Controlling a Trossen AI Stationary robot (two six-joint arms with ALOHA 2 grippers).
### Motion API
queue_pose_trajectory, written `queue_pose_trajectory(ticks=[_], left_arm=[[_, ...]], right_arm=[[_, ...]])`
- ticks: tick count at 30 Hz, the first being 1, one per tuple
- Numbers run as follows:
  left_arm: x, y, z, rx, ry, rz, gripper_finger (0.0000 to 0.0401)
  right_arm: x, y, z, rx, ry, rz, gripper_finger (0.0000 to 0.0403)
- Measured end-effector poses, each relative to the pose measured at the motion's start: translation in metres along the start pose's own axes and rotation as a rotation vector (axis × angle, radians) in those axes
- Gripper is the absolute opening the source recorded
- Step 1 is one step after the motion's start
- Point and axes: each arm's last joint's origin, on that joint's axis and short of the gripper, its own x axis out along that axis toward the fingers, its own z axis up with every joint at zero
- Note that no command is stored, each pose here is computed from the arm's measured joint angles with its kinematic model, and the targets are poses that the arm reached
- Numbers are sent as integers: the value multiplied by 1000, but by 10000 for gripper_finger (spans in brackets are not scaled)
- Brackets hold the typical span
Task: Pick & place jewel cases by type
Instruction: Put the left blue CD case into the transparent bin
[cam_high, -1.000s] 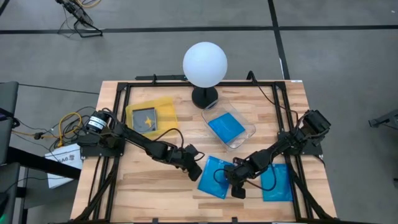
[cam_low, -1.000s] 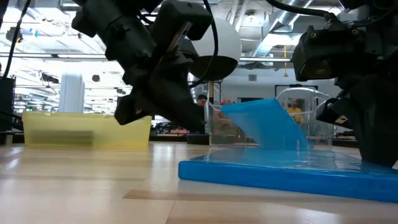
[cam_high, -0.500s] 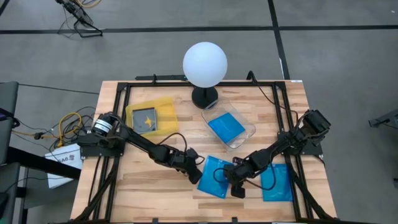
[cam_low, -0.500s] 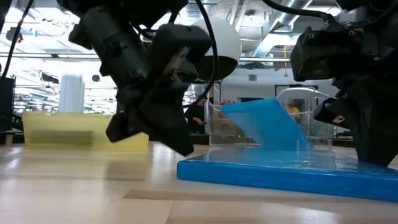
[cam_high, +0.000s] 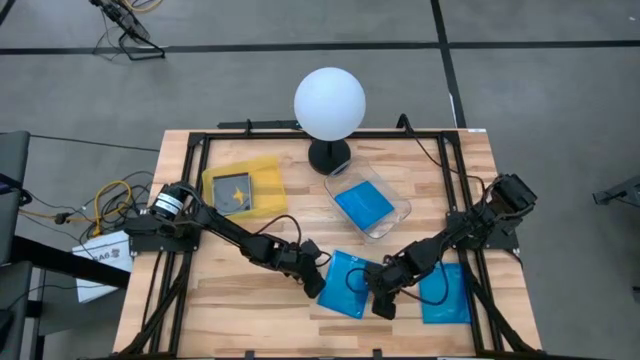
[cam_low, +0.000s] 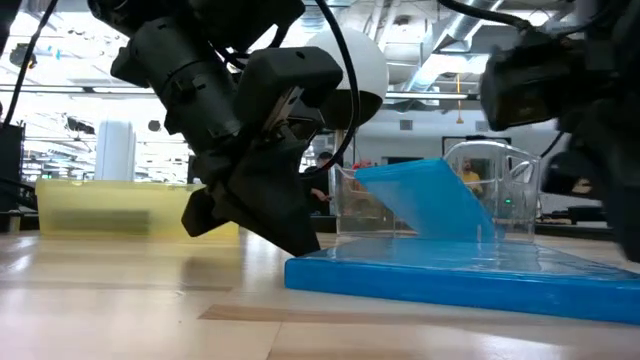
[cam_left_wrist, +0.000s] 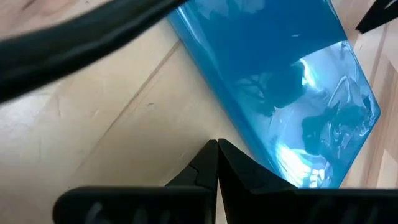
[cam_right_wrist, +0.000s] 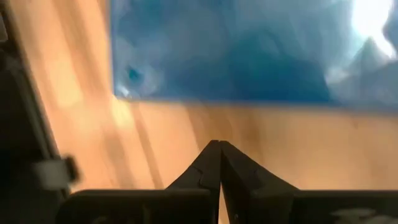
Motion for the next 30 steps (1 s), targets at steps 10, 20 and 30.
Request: queue_pose_trajectory(ticks=[10,20,30], left_arm=[[0,0,0,53,-12,2,0],[0,0,0,77,-6,2,0],[0,3,7,-4,110,-89,62]], right_arm=[[4,8,-33,127,57,-139,0],[18,4,-29,169,-50,-214,0],[22,0,-2,77,-196,-159,0]])
